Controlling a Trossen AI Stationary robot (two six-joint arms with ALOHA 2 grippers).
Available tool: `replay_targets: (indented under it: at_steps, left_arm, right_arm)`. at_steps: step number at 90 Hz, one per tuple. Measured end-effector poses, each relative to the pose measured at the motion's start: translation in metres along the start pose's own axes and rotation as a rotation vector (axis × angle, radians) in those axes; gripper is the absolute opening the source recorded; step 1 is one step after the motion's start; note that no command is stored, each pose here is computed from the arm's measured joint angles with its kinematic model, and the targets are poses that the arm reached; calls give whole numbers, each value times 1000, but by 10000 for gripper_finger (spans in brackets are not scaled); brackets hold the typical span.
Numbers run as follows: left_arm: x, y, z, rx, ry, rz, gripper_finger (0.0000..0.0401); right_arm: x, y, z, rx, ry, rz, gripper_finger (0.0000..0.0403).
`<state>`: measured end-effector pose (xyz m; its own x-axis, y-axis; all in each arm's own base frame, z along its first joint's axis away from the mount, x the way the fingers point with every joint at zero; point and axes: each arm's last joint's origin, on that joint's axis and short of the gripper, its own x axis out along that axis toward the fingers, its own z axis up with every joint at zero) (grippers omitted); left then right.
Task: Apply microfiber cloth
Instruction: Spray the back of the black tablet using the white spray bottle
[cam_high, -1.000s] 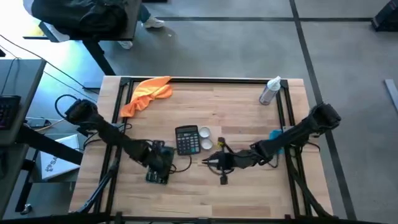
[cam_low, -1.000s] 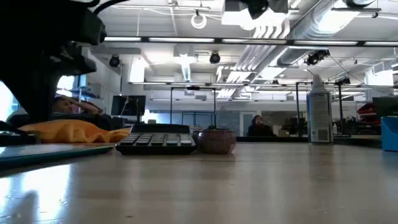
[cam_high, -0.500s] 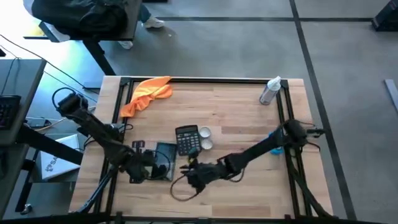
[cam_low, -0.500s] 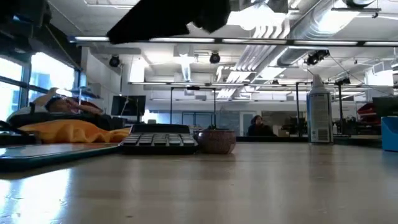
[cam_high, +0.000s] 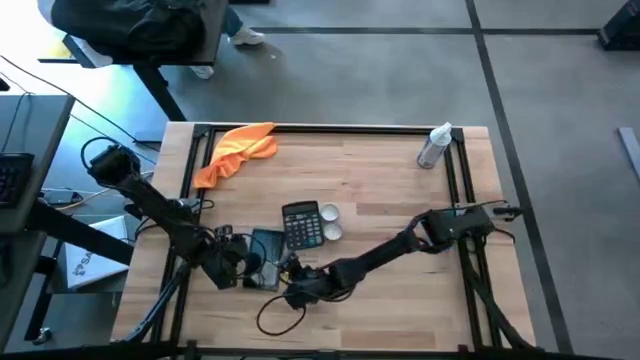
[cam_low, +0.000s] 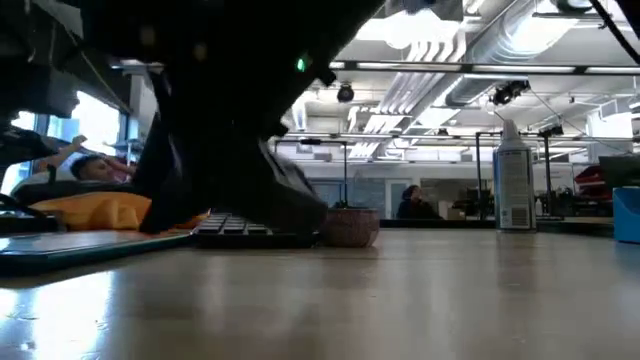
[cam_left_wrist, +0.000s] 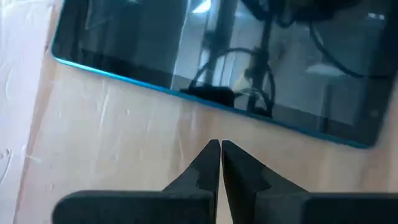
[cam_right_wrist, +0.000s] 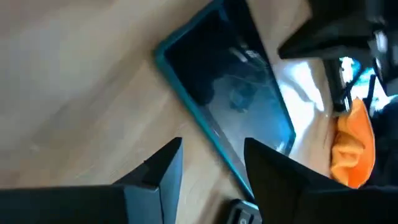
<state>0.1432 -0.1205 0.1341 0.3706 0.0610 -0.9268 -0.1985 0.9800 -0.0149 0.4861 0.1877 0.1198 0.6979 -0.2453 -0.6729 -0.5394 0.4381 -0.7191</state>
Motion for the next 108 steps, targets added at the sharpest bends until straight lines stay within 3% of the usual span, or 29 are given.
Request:
replay_targets:
  at_steps: [19,51,79,108]
  left_arm:
    - [11,4,-7,11,-51,-23,0]
    - [12,3,-5,33,-105,-18,0]
    - [13,2,-5,29,-113,-19,0]
    - [13,1,-3,43,-123,-26,0]
  right_arm:
    - [16,5,-6,-215,35,-19,142]
    - [22,-3,6,-297,-148,-100,142]
    - [23,0,2,-232,-120,-58,142]
    - [22,3,-5,-244,-78,28,142]
